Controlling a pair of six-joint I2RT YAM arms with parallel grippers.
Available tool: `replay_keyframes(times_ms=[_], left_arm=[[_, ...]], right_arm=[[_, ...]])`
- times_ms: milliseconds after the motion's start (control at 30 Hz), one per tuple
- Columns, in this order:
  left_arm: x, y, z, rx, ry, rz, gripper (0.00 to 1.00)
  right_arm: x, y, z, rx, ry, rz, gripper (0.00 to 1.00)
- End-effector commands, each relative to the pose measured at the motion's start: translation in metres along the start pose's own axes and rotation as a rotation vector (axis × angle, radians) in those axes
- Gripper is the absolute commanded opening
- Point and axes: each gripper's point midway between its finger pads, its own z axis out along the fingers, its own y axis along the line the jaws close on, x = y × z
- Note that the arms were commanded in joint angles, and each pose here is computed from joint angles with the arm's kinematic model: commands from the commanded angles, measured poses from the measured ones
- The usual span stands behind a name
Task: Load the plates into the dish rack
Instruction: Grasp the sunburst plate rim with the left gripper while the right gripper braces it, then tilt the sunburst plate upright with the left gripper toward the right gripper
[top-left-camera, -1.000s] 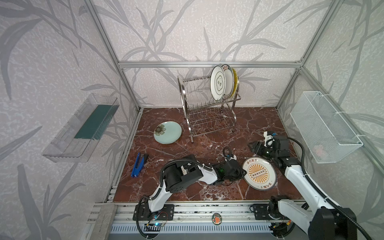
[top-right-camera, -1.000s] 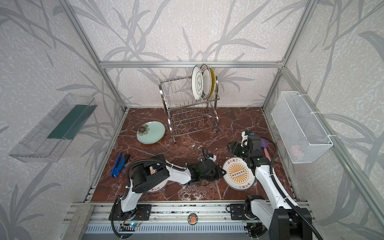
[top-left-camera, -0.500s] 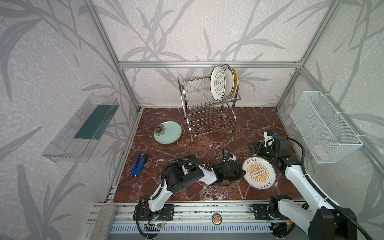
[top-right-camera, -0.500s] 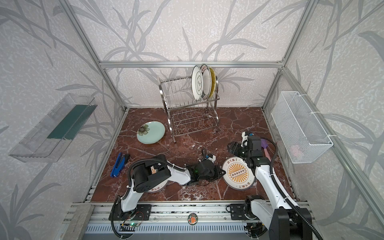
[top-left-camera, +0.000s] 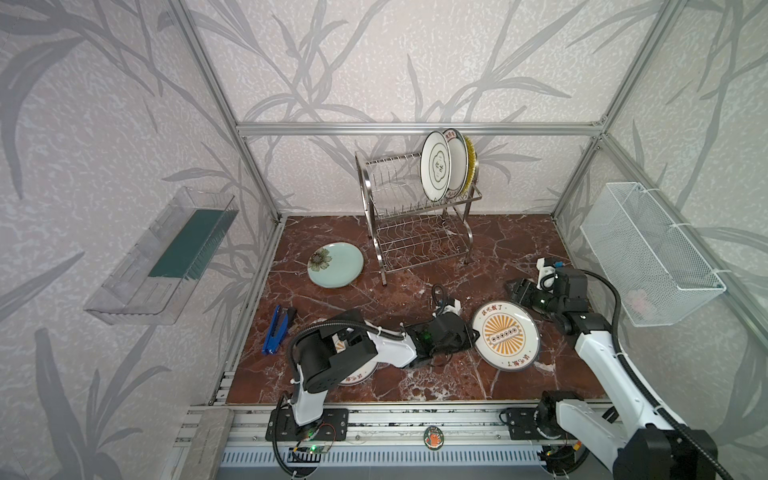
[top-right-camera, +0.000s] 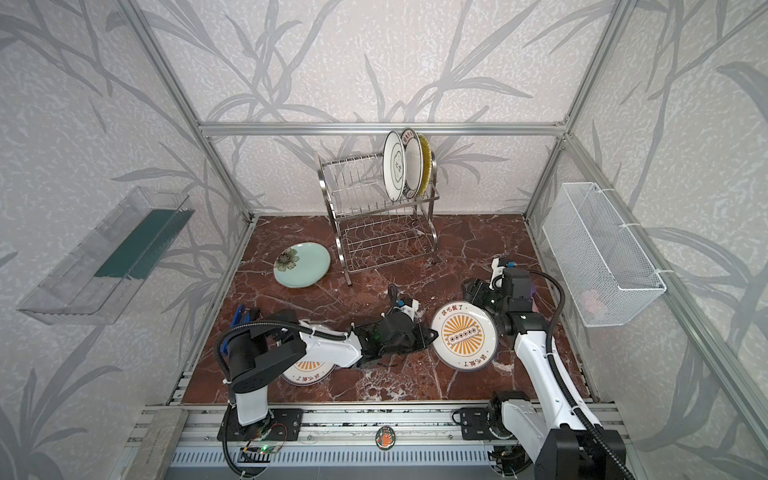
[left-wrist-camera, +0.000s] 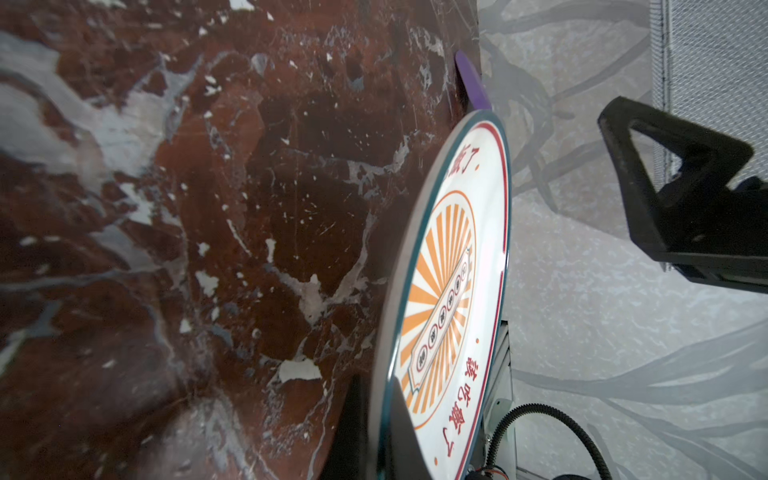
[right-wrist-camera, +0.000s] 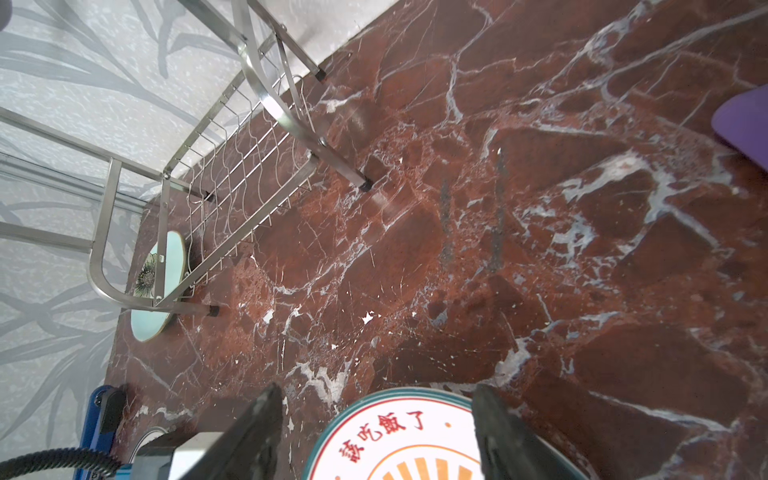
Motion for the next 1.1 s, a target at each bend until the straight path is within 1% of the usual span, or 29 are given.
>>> replay_keyframes(times_ms=[0,200,367,567,700,833,933,1067], left_arm=[[-0.021,-0.005,-0.01,0.05,-0.048,-0.017,0.0],[-0.042,0.011,-0.032,0.048,-0.073,-0.054,0.0],[-0.059,0.017,-0.059,0.013,-0.066,-0.024,0.0],[-0.086,0.017,-0.102,-0.033,-0.094,0.025,0.0],[-0.103,0.018,-0.13,-0.05,-0.123,0.024,0.0],[-0.121,0.023,-0.154,-0.04,-0.144,-0.004,0.0],[-0.136,0.023,-0.165,0.003,-0.138,-0.036,0.0],[-0.15,0.019,-0.17,0.048,-0.12,-0.042,0.0]], right_arm=[[-0.01,0.005,-0.01,-0.004,-0.024,-0.02,0.71],[-0.011,0.005,-0.014,-0.01,-0.036,-0.018,0.71],[-0.009,0.008,-0.014,-0.029,-0.034,-0.022,0.7],[-0.006,0.015,-0.01,-0.085,-0.016,-0.026,0.68],[-0.005,0.029,-0.006,-0.171,0.003,-0.024,0.66],[-0.004,0.045,-0.004,-0.282,0.013,0.001,0.63],[-0.004,0.054,-0.001,-0.35,0.023,0.025,0.6],[0.0,0.061,0.003,-0.398,0.044,0.04,0.57]])
